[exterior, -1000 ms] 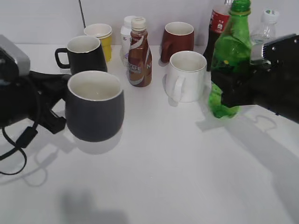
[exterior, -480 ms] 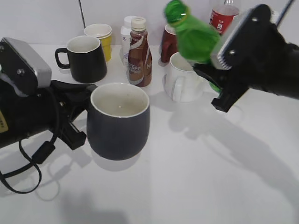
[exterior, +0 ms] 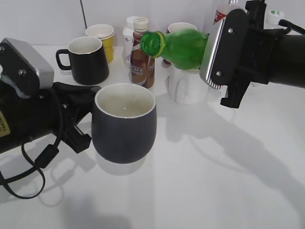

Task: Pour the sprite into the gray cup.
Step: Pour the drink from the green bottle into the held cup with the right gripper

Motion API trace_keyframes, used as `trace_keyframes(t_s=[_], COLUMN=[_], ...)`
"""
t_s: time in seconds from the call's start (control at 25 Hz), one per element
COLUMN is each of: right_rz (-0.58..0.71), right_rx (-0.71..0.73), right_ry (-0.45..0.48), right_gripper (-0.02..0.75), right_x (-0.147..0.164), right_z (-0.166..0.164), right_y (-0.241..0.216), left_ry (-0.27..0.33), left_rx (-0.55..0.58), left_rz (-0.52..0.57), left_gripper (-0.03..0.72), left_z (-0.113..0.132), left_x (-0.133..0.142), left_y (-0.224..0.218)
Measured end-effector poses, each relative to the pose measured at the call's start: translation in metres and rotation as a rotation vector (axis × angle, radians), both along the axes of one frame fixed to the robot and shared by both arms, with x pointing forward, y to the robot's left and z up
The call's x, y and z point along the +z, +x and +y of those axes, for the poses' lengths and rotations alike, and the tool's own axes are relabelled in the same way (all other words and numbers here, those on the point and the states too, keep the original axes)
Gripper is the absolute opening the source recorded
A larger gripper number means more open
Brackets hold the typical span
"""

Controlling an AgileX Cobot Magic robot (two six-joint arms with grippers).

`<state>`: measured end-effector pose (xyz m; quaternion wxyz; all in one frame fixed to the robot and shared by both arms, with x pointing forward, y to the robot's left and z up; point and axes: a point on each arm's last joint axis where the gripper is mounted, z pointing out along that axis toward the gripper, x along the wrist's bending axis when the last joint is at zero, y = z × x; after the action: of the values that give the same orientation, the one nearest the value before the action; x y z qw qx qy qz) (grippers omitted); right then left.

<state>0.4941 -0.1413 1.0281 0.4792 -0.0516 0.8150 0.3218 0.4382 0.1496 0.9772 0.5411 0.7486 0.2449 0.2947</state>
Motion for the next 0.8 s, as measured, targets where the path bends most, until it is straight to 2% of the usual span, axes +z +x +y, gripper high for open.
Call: trace_keyframes(t_s=[0.2, 0.4, 0.8], right_rz=[-0.048, -0.068, -0.148], right_rx=[0.028, 0.039, 0.086], right_ry=[-0.064, -0.089, -0.194], right_gripper=[0.363, 0.363, 0.363], right_x=[0.0, 0.0, 0.0], right_z=[0.0, 0.0, 0.0], right_y=[0.0, 0.0, 0.0], left_ry=[0.029, 0.064, 0.103], left_rx=[0.0, 0.011, -0.049], left_rz=[0.007, 0.027, 0.031], left_gripper=[0.053, 0.053, 0.053], left_z=[-0.002, -0.005, -0.016], left_x=[0.004, 0.008, 0.009], left_y=[0.004, 0.01, 0.003])
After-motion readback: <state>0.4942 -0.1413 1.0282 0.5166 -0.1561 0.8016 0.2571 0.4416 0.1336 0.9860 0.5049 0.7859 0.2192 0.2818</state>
